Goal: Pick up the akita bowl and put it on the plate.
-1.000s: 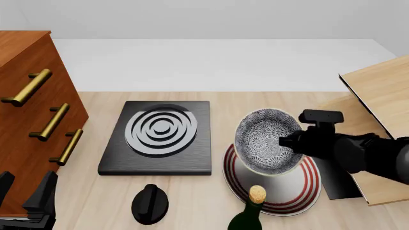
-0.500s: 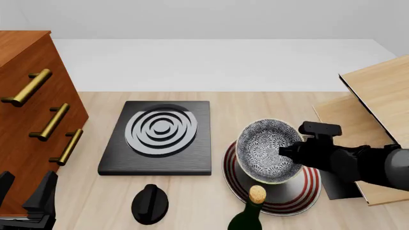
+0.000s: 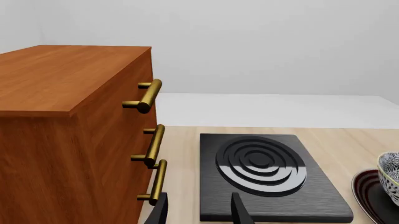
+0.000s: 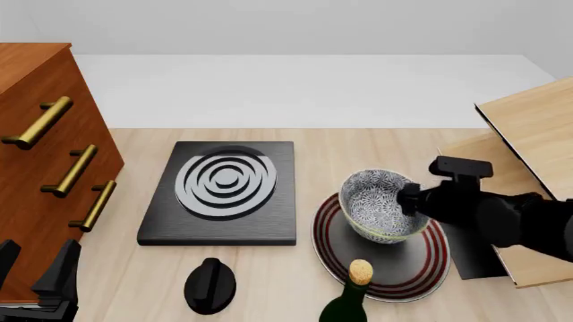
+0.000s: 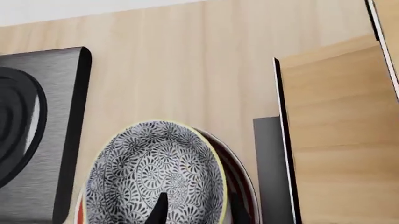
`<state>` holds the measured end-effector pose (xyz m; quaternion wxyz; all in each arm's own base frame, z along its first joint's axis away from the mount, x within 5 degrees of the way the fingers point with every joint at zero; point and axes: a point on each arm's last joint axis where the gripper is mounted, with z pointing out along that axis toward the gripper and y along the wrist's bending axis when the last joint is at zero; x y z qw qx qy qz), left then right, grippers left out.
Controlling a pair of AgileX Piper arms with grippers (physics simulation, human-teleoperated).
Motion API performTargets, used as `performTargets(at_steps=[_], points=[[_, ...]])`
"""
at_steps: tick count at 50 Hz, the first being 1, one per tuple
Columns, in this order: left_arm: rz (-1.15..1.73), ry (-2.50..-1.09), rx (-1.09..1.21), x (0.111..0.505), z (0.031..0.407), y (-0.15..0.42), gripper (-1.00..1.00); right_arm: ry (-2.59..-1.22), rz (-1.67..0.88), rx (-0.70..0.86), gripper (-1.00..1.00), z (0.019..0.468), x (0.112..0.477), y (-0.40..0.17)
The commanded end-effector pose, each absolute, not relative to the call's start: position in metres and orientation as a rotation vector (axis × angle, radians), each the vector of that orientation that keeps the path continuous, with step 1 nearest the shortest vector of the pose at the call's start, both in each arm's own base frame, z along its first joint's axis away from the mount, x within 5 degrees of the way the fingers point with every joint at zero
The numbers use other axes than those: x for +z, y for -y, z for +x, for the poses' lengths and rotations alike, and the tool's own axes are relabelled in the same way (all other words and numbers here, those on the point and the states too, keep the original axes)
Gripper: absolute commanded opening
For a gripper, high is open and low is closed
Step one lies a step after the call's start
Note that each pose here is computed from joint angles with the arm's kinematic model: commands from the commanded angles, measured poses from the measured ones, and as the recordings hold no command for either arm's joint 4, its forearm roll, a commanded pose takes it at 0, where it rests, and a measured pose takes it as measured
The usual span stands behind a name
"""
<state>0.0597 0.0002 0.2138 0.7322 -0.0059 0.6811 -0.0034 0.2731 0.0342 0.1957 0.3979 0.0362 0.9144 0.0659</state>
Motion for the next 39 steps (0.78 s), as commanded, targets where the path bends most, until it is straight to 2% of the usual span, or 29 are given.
performTargets(at_steps=[1,5,21,32,39], points=[[-0.013,-1.498,-0.007,0.214,0.060,0.000,1.00,-2.229,0.060,0.172,1.00,0.259,0.252,-0.034],[-0.013,-1.499,-0.008,0.214,0.060,0.000,1.00,-2.191,0.039,0.172,1.00,0.251,0.276,-0.034],[-0.013,-1.499,-0.007,0.214,0.060,0.000,1.00,-2.065,-0.020,0.163,1.00,0.213,0.335,-0.030],[-0.019,-1.506,-0.012,0.213,0.061,0.000,1.00,-1.972,-0.046,0.150,1.00,0.189,0.348,-0.026],[-0.021,-1.506,-0.009,0.213,0.061,0.000,1.00,-1.860,-0.074,0.150,1.00,0.152,0.373,-0.023]])
